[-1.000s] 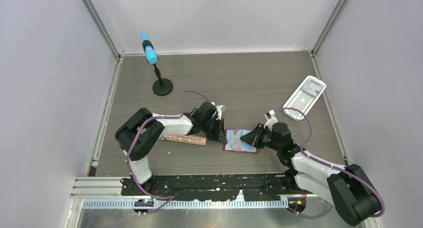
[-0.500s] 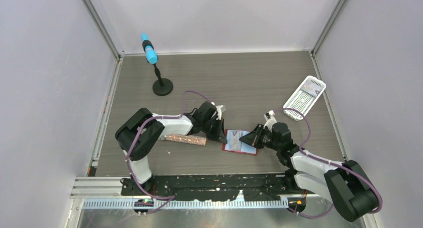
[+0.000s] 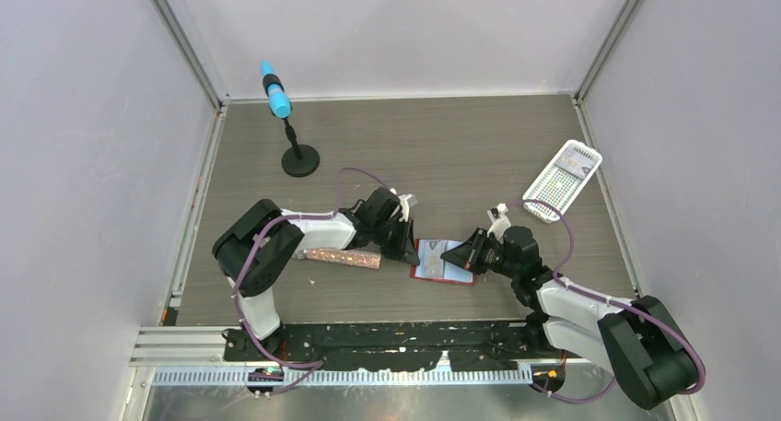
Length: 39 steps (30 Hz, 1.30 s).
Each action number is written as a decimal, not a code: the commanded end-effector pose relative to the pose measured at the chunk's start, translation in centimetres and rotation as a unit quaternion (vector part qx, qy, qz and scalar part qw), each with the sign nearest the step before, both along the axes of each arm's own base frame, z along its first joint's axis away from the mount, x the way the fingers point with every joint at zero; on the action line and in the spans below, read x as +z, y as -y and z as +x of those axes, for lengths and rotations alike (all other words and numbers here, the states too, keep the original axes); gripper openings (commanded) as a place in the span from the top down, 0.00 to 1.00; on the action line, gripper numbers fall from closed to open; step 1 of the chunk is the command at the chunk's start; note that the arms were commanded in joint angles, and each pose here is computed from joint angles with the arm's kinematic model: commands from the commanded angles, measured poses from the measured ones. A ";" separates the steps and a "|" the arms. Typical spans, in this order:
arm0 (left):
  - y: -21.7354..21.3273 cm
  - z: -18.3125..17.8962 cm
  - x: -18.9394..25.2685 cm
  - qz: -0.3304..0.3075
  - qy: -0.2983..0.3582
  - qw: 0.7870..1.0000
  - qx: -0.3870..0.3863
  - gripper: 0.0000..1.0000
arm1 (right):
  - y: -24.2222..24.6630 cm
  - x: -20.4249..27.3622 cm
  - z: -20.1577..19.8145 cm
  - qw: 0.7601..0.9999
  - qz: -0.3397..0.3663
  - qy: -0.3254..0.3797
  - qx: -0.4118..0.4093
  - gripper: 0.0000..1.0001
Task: Take the credit cards out of the card holder
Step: Remove the credit card from the card holder.
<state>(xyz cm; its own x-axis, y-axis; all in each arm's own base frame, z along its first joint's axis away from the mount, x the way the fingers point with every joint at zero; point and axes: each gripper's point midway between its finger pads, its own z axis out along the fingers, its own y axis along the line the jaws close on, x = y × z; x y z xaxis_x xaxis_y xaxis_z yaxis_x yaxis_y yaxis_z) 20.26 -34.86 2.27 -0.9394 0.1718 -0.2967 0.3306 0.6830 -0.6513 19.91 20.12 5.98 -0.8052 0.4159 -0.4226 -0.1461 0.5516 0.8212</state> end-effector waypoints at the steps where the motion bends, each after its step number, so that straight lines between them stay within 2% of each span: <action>1: -1.9 -0.5 -3.0 0.055 -0.006 0.998 0.012 0.96 | -0.4 1.5 0.6 0.999 0.020 0.028 0.006 0.95; 8: -2.3 -0.6 -3.3 0.061 -0.010 0.998 0.016 0.96 | 1.3 0.3 0.7 1.000 -0.021 0.001 -0.021 0.95; 17: -2.0 -0.8 -3.3 0.055 -0.021 0.998 0.019 0.96 | 1.4 0.2 0.3 1.000 -0.014 -0.002 -0.020 0.95; 24: -2.2 -0.9 -3.1 0.055 -0.016 0.998 0.020 0.96 | 3.1 1.3 1.1 0.997 -0.048 0.008 -0.066 0.95; 29: -1.6 -0.9 -1.5 0.033 -0.014 0.999 0.016 0.93 | 5.1 1.7 0.8 0.991 -0.081 -0.002 -0.109 0.95; 32: -0.9 -0.7 0.3 0.013 -0.007 1.000 0.011 0.88 | 5.2 3.5 0.9 0.990 -0.070 0.019 -0.117 0.95; 39: 0.2 -0.3 6.5 -0.038 0.032 0.999 -0.009 0.64 | 3.8 7.4 0.7 0.994 -0.015 0.056 -0.092 0.95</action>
